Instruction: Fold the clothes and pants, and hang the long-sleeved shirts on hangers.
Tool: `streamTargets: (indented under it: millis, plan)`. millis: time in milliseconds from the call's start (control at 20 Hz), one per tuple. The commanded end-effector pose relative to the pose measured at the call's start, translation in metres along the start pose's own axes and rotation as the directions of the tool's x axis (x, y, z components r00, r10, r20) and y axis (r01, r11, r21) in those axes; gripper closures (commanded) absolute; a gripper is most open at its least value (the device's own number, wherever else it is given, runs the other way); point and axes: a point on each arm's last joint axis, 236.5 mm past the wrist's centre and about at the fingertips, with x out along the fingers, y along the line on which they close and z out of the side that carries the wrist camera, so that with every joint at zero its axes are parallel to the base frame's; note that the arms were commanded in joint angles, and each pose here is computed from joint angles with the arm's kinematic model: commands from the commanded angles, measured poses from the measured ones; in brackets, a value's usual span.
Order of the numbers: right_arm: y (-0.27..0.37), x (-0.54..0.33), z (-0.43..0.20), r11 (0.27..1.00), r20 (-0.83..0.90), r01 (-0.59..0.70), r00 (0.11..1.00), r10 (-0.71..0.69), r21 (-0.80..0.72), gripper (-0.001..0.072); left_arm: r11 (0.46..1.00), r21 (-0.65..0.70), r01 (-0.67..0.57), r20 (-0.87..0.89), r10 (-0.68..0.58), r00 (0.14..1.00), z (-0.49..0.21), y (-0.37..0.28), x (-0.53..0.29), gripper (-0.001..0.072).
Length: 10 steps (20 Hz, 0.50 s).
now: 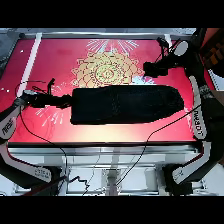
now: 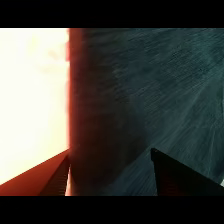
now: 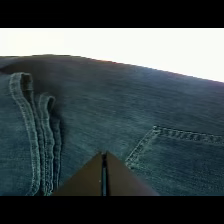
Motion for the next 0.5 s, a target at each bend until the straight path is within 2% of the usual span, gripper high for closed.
streamTargets:
  millis: [0, 50, 100, 150, 300, 450]
  plan:
    - [0.02, 0.005, -0.005, 0.997, -0.013, -0.025, 1.0, 0.024, -0.071, 0.0673, 0.998, 0.06, 0.001, -0.028, 0.001, 1.0, -0.004, -0.014, 0.022, 0.0164]
    - [0.025, 0.007, -0.006, 0.996, -0.016, -0.024, 1.0, 0.023, -0.09, 0.0672, 0.997, 0.075, -0.003, -0.029, 0.006, 1.0, -0.003, -0.018, 0.027, 0.0299]
    - [0.029, 0.009, -0.007, 0.994, -0.019, -0.022, 1.0, 0.02, -0.109, 0.0673, 0.996, 0.092, -0.002, -0.032, 0.005, 0.999, -0.001, -0.023, 0.03, 0.0569]
    - [0.03, 0.01, -0.008, 0.993, -0.022, -0.018, 1.0, 0.016, -0.118, 0.0673, 0.994, 0.108, 0.009, -0.037, -0.005, 0.999, 0.001, -0.031, 0.03, 0.0681]
    - [0.027, 0.011, -0.016, 0.984, -0.058, -0.007, 0.998, -0.004, -0.179, 0.0673, 0.981, 0.193, -0.011, -0.028, 0.017, 0.999, 0.023, -0.06, 0.006, 0.0682]
    - [0.027, 0.021, -0.023, 0.984, -0.087, -0.023, 0.996, 0.008, -0.176, 0.0673, 0.917, 0.345, -0.198, -0.005, 0.213, 0.977, 0.043, -0.083, -0.048, 0.0682]
